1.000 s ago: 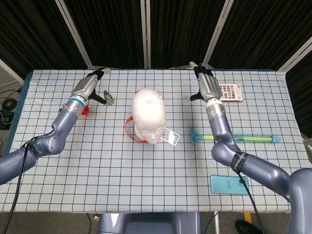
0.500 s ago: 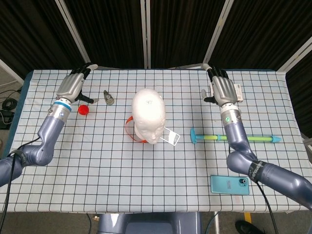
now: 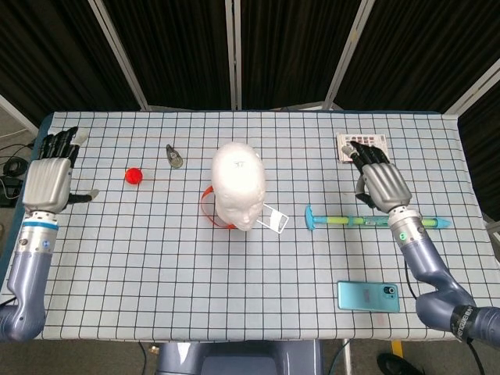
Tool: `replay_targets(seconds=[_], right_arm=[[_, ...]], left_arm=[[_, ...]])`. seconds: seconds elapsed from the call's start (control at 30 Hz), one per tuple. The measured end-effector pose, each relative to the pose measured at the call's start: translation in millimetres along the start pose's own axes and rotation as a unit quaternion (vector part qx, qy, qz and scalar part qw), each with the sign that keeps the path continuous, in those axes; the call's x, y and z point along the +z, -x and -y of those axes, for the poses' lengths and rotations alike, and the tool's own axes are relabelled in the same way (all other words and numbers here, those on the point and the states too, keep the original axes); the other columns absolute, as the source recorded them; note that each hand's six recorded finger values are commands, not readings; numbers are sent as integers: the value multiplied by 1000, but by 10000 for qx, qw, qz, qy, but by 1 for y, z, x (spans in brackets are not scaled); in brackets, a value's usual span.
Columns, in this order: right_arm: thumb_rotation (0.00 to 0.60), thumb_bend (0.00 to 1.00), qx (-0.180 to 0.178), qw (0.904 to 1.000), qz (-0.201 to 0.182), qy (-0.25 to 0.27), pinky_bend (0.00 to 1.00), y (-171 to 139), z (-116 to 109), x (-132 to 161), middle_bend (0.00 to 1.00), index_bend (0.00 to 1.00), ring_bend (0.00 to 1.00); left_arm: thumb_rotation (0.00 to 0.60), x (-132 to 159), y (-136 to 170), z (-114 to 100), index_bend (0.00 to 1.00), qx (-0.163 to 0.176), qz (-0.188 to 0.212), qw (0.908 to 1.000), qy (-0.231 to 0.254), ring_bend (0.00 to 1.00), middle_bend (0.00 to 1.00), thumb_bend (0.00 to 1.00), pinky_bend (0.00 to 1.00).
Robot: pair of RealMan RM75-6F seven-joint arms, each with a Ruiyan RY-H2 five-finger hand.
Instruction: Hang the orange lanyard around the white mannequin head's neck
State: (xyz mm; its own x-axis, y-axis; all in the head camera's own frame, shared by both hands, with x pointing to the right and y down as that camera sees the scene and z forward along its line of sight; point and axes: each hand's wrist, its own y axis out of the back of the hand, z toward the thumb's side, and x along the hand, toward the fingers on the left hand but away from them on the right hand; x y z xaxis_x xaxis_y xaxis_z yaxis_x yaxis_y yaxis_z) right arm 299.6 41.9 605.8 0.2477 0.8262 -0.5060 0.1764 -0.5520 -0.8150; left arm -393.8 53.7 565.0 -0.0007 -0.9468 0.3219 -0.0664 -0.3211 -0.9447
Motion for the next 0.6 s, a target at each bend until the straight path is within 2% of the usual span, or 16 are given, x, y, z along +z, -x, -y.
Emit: replay_targets(seconds=[0.1, 0.27, 0.43, 0.6], right_arm=[[600, 1000, 351, 9990, -288, 58, 0, -12, 19, 5, 41, 143, 0], [600, 1000, 881, 9934, -730, 10, 0, -24, 57, 23, 75, 152, 0], [600, 1000, 1406, 9842, -990, 414, 0, -21, 94, 45, 99, 157, 0], [600, 1000, 1610, 9780, -1254, 443, 0, -13, 122, 66, 98, 120, 0]], left_arm=[[600, -18, 29, 3, 0, 32, -289, 9993, -233, 0, 0, 0, 0], [600, -38, 70, 17, 0, -285, -624, 9974, -213, 0, 0, 0, 0], [600, -41, 80, 19, 0, -309, -596, 9976, -145, 0, 0, 0, 0], [600, -45, 82, 19, 0, -218, -551, 9981, -152, 0, 0, 0, 0]])
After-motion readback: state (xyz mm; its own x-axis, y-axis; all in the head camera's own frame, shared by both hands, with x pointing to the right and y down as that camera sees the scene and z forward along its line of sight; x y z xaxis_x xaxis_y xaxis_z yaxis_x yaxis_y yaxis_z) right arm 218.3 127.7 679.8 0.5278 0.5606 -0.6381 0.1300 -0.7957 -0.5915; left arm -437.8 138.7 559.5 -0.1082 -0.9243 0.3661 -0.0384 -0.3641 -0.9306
